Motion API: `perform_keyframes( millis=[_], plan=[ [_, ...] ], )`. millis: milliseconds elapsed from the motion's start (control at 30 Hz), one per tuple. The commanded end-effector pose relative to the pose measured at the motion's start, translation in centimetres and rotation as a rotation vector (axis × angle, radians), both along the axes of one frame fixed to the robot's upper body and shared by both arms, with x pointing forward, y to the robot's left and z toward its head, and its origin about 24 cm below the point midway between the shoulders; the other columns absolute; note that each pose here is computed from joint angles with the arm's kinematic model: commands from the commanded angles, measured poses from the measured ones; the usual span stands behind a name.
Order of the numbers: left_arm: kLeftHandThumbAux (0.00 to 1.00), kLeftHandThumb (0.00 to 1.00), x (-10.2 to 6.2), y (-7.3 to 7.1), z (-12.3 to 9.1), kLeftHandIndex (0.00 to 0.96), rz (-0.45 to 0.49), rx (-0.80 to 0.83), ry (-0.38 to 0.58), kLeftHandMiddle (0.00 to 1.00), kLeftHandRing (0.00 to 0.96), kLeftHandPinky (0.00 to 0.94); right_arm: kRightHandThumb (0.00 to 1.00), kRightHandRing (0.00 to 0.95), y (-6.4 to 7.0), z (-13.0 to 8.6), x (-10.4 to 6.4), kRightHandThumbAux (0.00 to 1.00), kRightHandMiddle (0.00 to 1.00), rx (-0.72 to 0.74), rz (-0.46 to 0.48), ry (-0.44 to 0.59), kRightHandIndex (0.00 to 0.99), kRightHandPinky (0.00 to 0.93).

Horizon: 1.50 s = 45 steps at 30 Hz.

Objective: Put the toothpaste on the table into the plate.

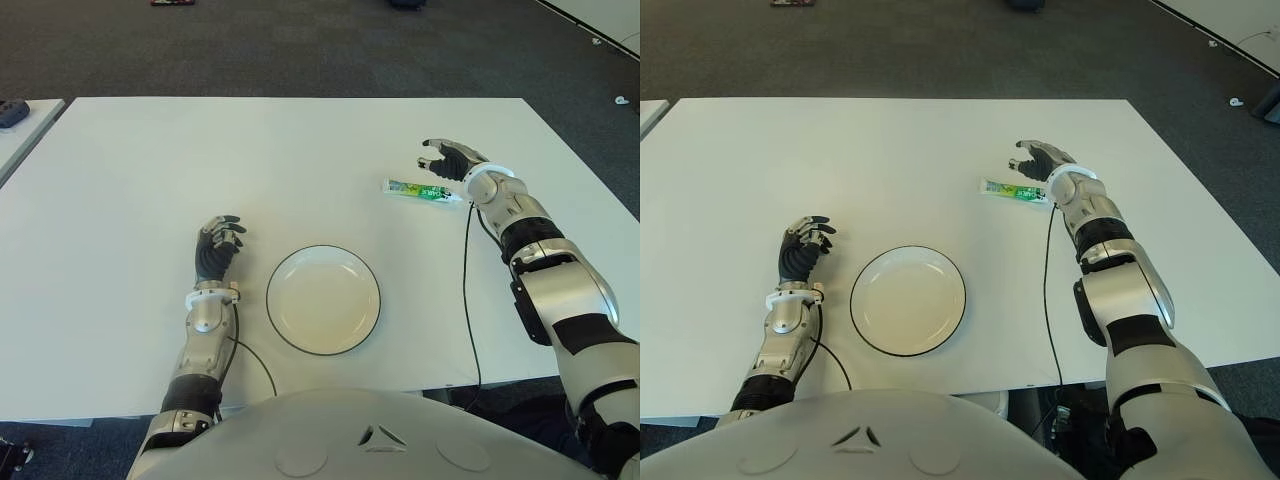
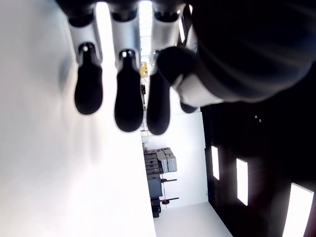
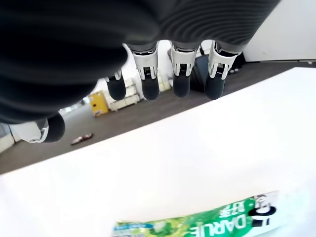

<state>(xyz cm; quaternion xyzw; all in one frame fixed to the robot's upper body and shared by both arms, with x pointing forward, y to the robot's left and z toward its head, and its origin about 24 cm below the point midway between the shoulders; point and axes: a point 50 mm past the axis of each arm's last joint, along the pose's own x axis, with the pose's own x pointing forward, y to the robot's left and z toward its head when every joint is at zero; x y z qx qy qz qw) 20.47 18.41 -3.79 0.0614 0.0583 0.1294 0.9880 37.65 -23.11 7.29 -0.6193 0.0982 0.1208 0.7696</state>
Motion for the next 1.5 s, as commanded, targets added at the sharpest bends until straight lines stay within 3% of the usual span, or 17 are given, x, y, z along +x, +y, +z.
perform_keyframes(
  millis=[33, 433, 767, 933, 1500],
  plan=[
    [0.68, 0.833, -1.3, 0.0, -1.5, 0.4, 0.024, -0.009, 0.091, 0.505, 0.64, 0.621, 0.55, 0.0, 0.1, -1.0, -0.3, 0.219, 0.0, -0.074, 0.031, 0.019, 0.0, 0.0],
    [0.68, 0.833, -1.5, 0.1, -1.3, 0.401, 0.03, -0.037, 0.093, 0.504, 0.631, 0.614, 0.522, 0.0, 0.5, -3.4, -1.2, 0.196, 0.0, -0.187, 0.08, 0.092, 0.0, 0.0],
    [0.68, 0.833, -1.7, 0.4, -1.2, 0.399, 0.047, -0.032, 0.094, 0.506, 0.632, 0.626, 0.507, 0.0, 0.5, -3.7, -1.4, 0.204, 0.0, -0.229, 0.113, 0.136, 0.0, 0.0],
    [0.68, 0.833, -1.7, 0.4, -1.1, 0.398, 0.044, -0.02, 0.086, 0.512, 0.64, 0.633, 0.506, 0.0, 0.0, -5.3, -2.4, 0.21, 0.0, -0.261, 0.105, 0.189, 0.0, 0.0],
    [0.68, 0.833, -1.9, 1.0, -1.4, 0.404, 0.052, 0.014, 0.103, 0.499, 0.635, 0.604, 0.542, 0.0, 1.1, -7.7, -3.5, 0.242, 0.0, -0.316, 0.109, 0.324, 0.0, 0.0]
  ],
)
